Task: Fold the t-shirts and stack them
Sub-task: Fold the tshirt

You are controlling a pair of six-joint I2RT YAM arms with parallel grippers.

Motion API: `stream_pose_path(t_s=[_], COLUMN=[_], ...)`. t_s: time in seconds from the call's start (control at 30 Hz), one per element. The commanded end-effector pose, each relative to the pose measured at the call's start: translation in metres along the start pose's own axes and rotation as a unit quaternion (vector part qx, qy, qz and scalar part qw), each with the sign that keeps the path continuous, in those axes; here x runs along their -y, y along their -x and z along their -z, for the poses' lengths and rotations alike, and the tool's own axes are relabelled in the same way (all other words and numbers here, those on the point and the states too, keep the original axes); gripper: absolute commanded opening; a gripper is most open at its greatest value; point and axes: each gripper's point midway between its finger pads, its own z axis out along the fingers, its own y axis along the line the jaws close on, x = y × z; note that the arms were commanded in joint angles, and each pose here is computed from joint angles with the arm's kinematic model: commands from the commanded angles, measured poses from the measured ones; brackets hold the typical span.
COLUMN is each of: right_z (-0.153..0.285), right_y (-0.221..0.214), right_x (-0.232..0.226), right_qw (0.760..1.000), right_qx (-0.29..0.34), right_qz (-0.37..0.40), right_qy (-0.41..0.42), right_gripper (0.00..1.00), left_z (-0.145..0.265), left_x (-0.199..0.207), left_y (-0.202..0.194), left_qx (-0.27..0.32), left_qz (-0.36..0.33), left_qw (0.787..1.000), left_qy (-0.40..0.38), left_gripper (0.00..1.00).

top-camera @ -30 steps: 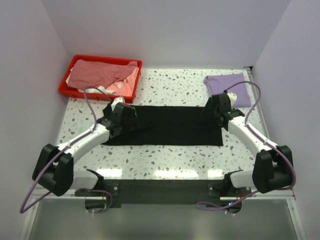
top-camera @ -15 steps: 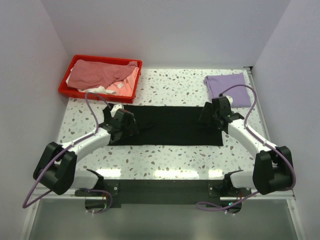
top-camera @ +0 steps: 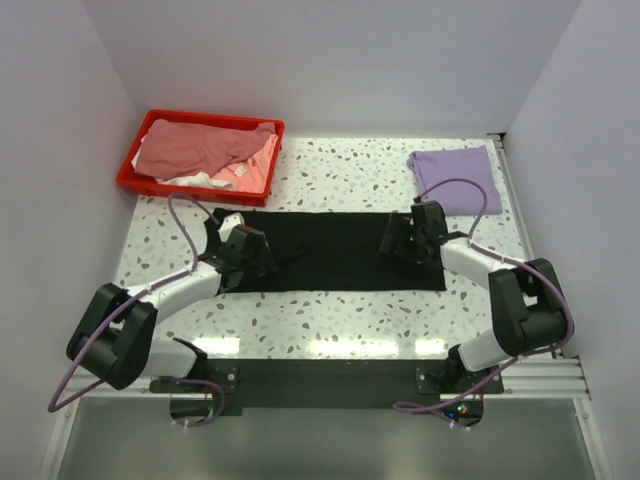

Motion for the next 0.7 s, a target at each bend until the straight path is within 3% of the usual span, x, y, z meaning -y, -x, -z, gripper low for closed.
stream_pose_path(t_s=[0.0, 0.23, 0.67], right_z=[-0.001, 0.022, 0.049], right_y=[-0.023, -0.058, -0.078], right_x=[0.008, 0.031, 0.048], right_qw=[1.000, 0.999, 0.998], right_qx=[-0.019, -0.042, -0.055], right_qz=[-0.009, -0.010, 0.006], right_qy=[0.001, -0.020, -0.041], right_gripper=[0.99, 0.99, 0.99], left_z=[0.006, 0.023, 0.058], left_x=[-0.023, -0.038, -0.067], left_y=[-0.028, -0.074, -0.112], left_qx=[-0.038, -0.104, -0.138], left_qz=[0.019, 0.059, 0.112], left_qw=[0.999, 0.993, 0.984], left_qy=[0.023, 0.006, 0.028], left_gripper=[1.00, 1.00, 1.00])
